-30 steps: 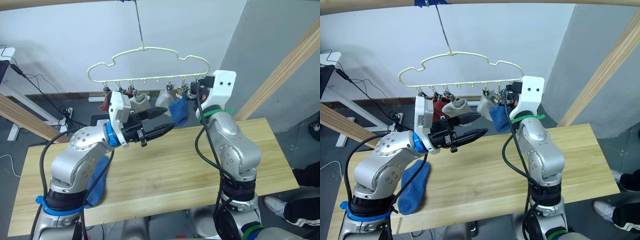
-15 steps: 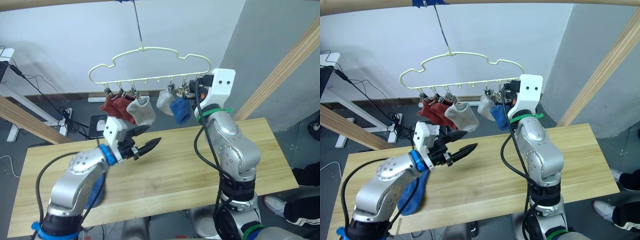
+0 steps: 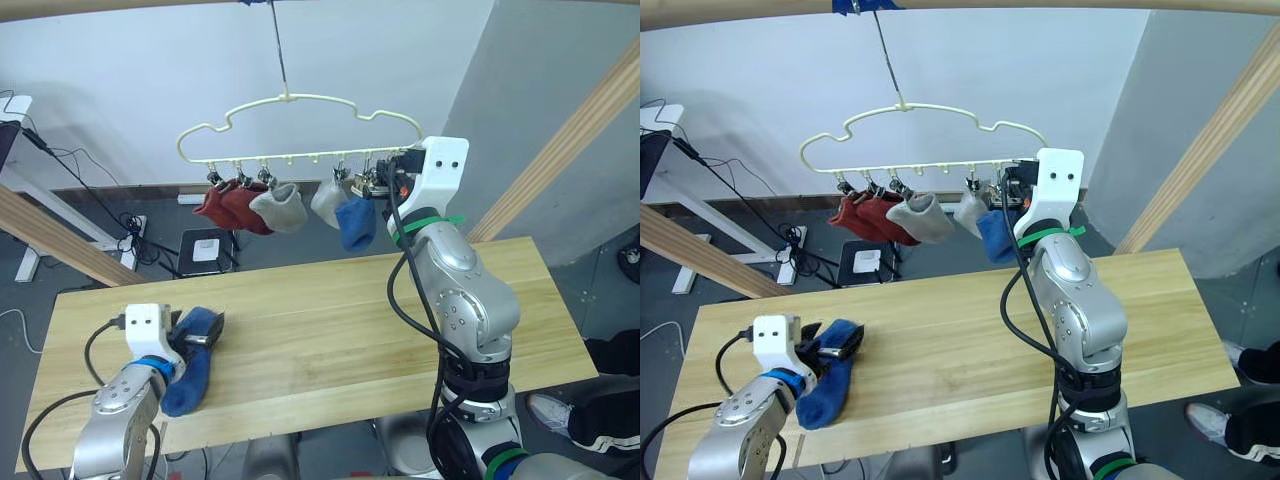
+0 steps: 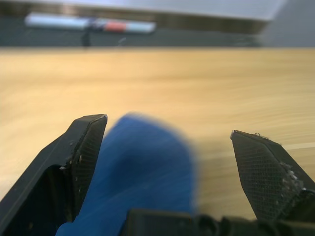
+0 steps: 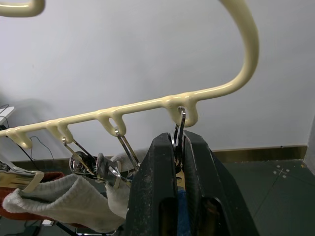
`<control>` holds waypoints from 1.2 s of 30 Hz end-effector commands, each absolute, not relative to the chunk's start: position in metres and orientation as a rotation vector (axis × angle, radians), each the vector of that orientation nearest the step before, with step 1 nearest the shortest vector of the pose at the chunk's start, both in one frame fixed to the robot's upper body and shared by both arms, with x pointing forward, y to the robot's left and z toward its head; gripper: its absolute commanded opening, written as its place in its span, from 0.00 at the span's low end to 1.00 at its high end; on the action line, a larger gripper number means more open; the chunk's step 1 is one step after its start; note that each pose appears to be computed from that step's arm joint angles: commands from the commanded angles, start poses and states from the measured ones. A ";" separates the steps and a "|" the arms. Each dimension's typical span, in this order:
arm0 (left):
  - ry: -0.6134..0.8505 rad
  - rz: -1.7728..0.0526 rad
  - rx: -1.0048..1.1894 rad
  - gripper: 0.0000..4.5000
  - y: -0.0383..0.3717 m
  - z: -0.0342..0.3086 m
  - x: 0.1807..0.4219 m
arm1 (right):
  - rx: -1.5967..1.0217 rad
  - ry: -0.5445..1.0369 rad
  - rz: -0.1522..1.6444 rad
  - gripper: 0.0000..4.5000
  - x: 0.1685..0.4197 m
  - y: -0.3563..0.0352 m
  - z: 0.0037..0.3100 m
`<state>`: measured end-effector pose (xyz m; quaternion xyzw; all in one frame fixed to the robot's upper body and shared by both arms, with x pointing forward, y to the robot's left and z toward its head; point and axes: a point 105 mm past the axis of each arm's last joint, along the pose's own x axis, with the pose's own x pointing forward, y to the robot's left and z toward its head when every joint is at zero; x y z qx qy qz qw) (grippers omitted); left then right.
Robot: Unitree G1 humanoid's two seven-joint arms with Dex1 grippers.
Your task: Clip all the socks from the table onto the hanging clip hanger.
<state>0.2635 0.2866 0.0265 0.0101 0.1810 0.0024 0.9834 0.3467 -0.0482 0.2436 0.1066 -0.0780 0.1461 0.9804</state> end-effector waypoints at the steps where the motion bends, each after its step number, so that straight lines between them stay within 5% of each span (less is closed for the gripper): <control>1: 0.360 0.060 0.023 0.99 0.296 0.027 0.262 | 0.224 -0.228 0.340 0.00 0.337 -0.040 0.263; 11: 0.452 0.111 -0.158 0.99 0.292 0.007 0.262 | 0.212 -0.230 0.353 0.00 0.336 -0.037 0.264; 18: 0.510 0.061 -0.131 0.65 0.284 0.001 0.261 | 0.209 -0.232 0.353 0.00 0.336 -0.036 0.265; 36: 0.427 -0.063 -0.209 0.06 0.260 0.016 0.267 | 0.218 -0.229 0.347 0.00 0.337 -0.037 0.264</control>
